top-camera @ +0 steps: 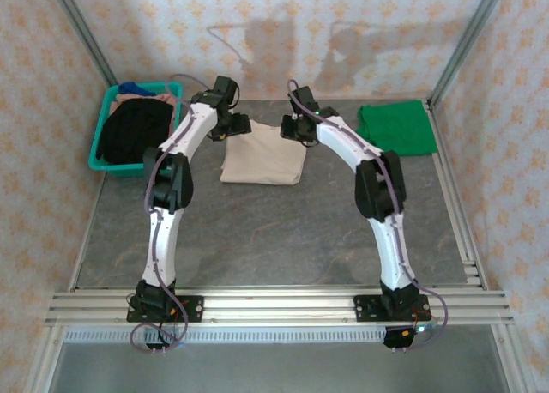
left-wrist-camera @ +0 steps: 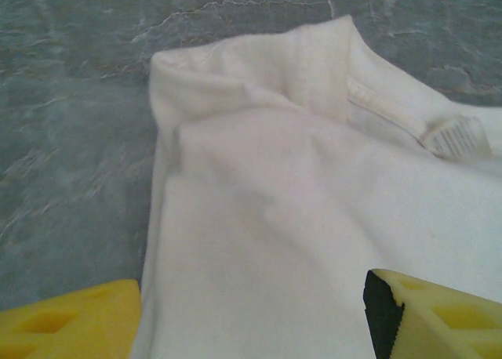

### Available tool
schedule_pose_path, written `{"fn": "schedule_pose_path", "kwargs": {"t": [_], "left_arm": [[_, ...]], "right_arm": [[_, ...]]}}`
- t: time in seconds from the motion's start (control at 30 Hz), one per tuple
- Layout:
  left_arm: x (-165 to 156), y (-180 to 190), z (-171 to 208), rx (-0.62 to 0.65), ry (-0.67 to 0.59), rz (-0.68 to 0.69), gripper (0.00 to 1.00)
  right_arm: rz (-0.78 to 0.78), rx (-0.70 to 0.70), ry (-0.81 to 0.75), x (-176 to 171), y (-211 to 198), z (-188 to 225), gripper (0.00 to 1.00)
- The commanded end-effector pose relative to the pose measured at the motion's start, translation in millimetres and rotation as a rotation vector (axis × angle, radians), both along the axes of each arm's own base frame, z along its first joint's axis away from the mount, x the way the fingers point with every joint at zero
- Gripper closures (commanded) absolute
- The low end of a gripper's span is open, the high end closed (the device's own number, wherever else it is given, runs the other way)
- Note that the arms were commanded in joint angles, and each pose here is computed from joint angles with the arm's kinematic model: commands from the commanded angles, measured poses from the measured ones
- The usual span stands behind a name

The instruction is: Fold and stack the t-shirts

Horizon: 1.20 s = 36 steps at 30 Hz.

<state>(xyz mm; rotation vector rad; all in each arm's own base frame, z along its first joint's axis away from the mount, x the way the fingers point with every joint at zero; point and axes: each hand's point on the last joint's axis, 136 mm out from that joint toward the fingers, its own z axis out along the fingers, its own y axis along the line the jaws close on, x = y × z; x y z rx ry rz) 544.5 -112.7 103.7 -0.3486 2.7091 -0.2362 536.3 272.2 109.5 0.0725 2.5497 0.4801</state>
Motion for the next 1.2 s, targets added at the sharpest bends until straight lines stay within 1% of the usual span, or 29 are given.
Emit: {"fn": "schedule_pose_path", "kwargs": {"t": [0.0, 0.1, 0.13, 0.2, 0.23, 0.3, 0.37, 0.5, 0.6, 0.67, 0.7, 0.8, 0.87, 0.93, 1.0, 1.07, 1.13, 1.17], "left_arm": [[-17.6, 4.2, 29.9, 0.011, -0.045, -0.024, 0.24], [-39.9, -0.7, 24.7, 0.012, -0.048, -0.055, 0.24], [-47.7, -1.0, 17.5, 0.017, -0.034, -0.056, 0.24], [-50.4, 1.6, 8.8, 0.031, -0.022, -0.048, 0.24], [-46.4, 7.5, 2.9, 0.059, -0.011, -0.031, 0.25], [-31.7, 13.0, -2.8, 0.091, 0.008, -0.023, 0.28], [-14.7, 13.9, -10.3, 0.109, 0.035, -0.023, 0.31], [15.4, 5.8, -26.4, 0.095, 0.036, -0.028, 0.32], [31.9, 3.0, -47.4, 0.076, 0.051, -0.016, 0.39], [38.5, -4.1, -62.4, 0.020, 0.063, -0.015, 0.47], [40.0, -6.0, -69.0, 0.002, 0.068, -0.015, 0.48], [47.1, -20.8, -75.5, -0.064, 0.046, -0.042, 0.48], [52.9, -34.8, -71.6, -0.116, 0.015, -0.077, 0.48], [57.0, -56.7, -64.7, -0.180, -0.019, -0.130, 0.46], [56.9, -85.7, -54.5, -0.264, -0.047, -0.200, 0.46], [51.5, -121.3, -42.8, -0.349, -0.073, -0.297, 0.43], [44.0, -150.4, -30.8, -0.393, -0.096, -0.381, 0.37], [41.1, -159.1, -25.2, -0.406, -0.105, -0.409, 0.34]], "right_arm": [[-0.066, -0.089, 0.128, 8.1, -24.9, -45.4, 0.78], [-0.101, -0.058, 0.145, 27.9, -27.0, -57.5, 0.77], [-0.111, -0.050, 0.153, 32.5, -28.3, -60.9, 0.77], [-0.124, -0.041, 0.146, 40.5, -30.4, -63.1, 0.75], [-0.135, -0.038, 0.147, 43.4, -32.9, -66.8, 0.72], [-0.136, -0.015, 0.146, 47.5, -34.4, -68.5, 0.72], [-0.155, -0.043, 0.144, 49.3, -44.2, -71.4, 0.72], [-0.152, -0.076, 0.187, 37.9, -54.1, -80.5, 0.73], [-0.124, -0.075, 0.240, 16.2, -53.0, -90.7, 0.75], [-0.104, -0.086, 0.264, -6.4, -53.8, -91.2, 0.75], [-0.088, -0.083, 0.266, -17.4, -51.7, -88.1, 0.75], [-0.057, -0.068, 0.276, -63.5, -49.2, -82.4, 0.75], [-0.027, -0.058, 0.301, -101.2, -44.0, -83.1, 0.75], [0.017, -0.062, 0.349, -146.0, -36.5, -84.1, 0.75], [0.038, -0.087, 0.365, -181.0, -35.5, -77.1, 0.75], [0.017, -0.097, 0.336, -195.7, -44.1, -58.9, 0.74], [-0.026, -0.133, 0.250, -190.9, -59.6, -33.2, 0.68], [-0.042, -0.152, 0.204, -184.5, -65.5, -22.2, 0.66]]}}
